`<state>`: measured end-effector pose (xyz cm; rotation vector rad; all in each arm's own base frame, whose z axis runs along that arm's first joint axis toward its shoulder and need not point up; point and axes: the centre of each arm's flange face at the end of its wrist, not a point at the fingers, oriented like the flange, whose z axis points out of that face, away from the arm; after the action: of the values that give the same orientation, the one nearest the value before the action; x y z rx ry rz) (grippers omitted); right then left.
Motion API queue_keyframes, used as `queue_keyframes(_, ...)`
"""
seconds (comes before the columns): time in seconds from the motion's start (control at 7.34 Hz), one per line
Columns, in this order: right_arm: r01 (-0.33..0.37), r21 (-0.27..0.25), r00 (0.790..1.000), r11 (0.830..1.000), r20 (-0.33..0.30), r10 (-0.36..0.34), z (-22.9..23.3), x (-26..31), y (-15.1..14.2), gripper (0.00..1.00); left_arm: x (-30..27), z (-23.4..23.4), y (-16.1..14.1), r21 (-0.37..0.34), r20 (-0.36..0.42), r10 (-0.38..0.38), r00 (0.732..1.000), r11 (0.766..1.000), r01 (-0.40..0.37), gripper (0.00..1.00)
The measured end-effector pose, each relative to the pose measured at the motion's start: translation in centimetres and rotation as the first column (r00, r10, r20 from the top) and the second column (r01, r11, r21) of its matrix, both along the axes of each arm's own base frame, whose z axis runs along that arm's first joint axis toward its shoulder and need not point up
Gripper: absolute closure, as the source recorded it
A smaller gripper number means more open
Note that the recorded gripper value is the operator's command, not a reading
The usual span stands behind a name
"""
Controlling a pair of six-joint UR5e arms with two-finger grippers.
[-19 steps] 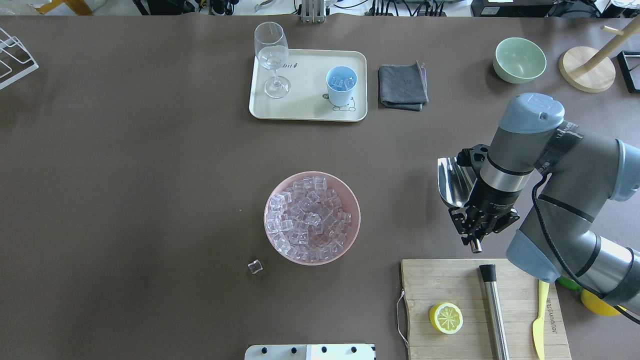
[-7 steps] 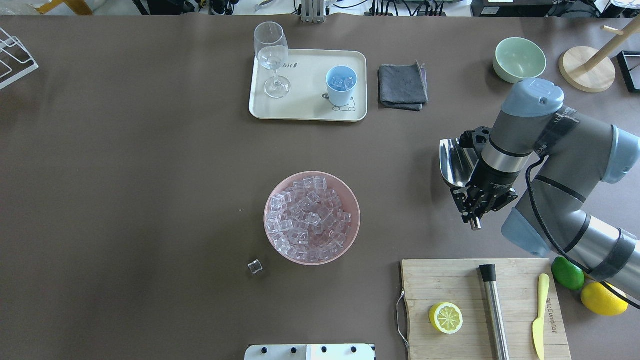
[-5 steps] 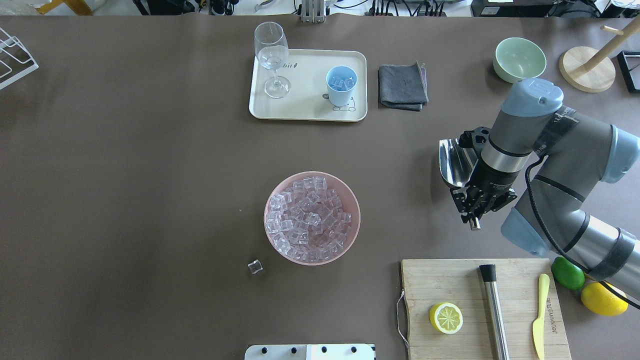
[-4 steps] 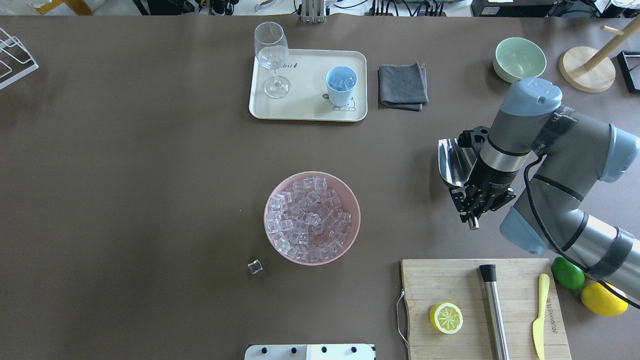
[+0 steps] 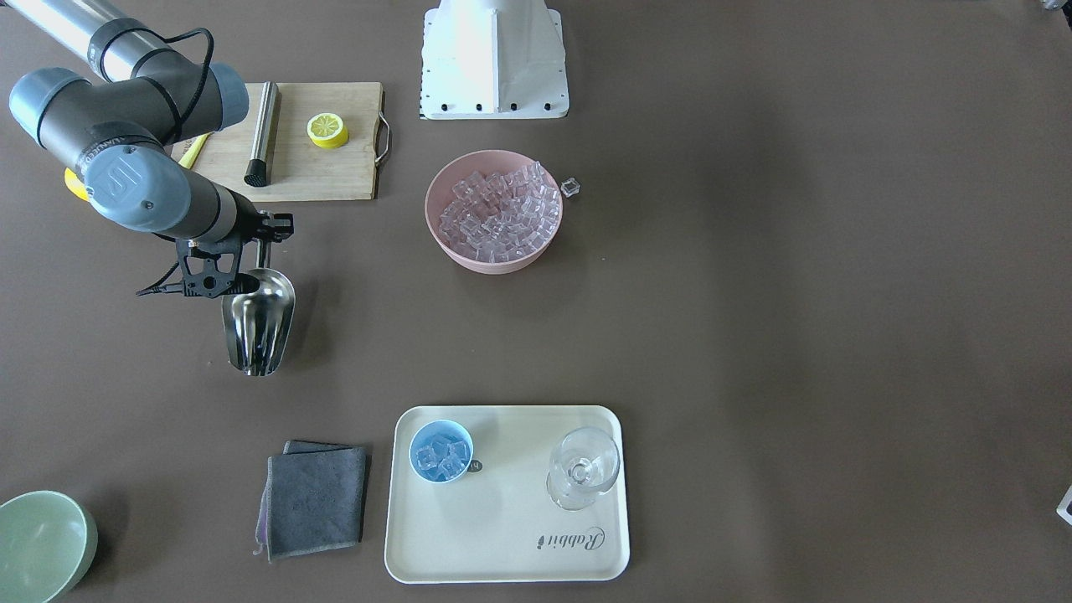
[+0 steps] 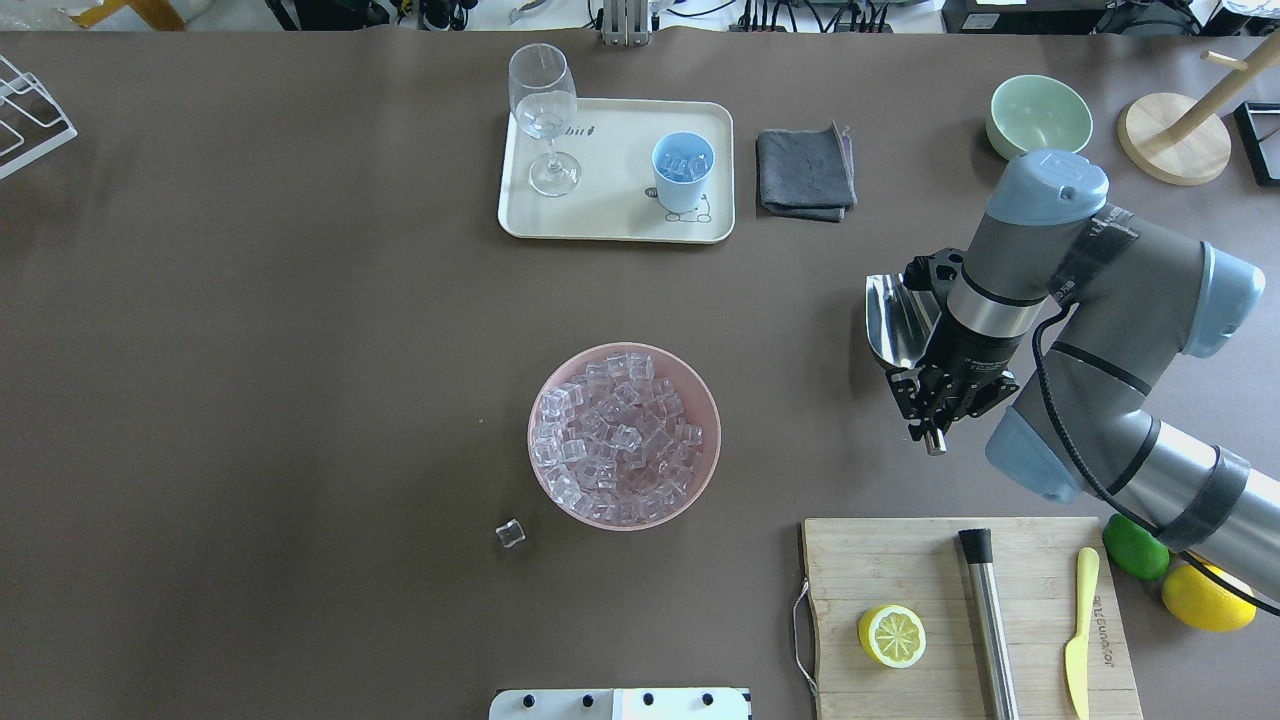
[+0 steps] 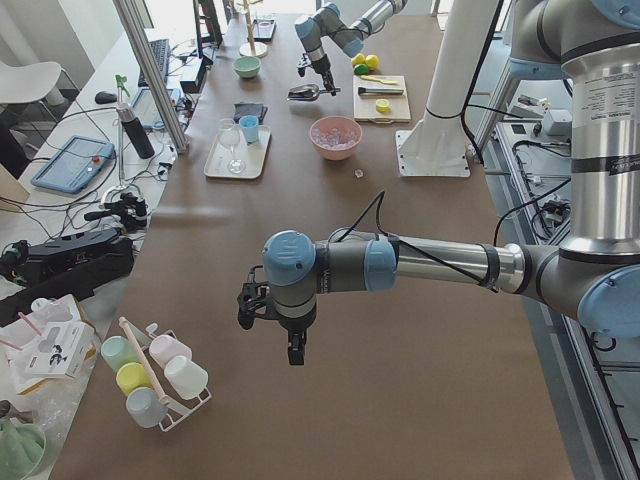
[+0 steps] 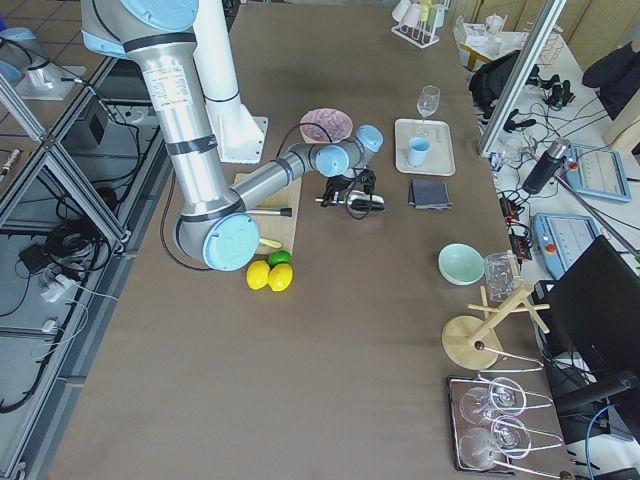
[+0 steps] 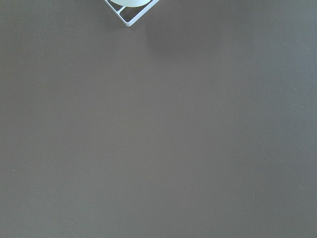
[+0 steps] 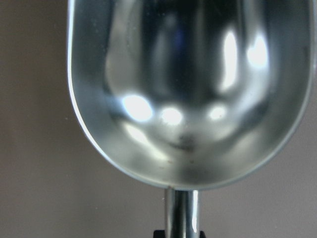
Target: Put ice in cup with scoop
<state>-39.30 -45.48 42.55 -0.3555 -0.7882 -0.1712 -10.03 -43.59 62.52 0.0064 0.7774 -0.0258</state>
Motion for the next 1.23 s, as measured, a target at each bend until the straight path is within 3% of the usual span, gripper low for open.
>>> queue_keyframes(0.95, -0.002, 0.03, 0.999, 1.0, 0.032, 0.001, 0.1, -0.2, -0.3, 0.0, 0.1, 0.3, -0.1, -0.005, 0.0, 0.002, 1.0, 1.0, -0.002, 0.02)
queue_keyframes(1.23, -0.042, 0.055, 0.998, 0.998, 0.039, 0.04, -0.7, 2.6, -1.1, 0.0, 0.1, 0.3, -0.1, -0.005, 0.0, 0.002, 1.0, 1.0, -0.002, 0.02)
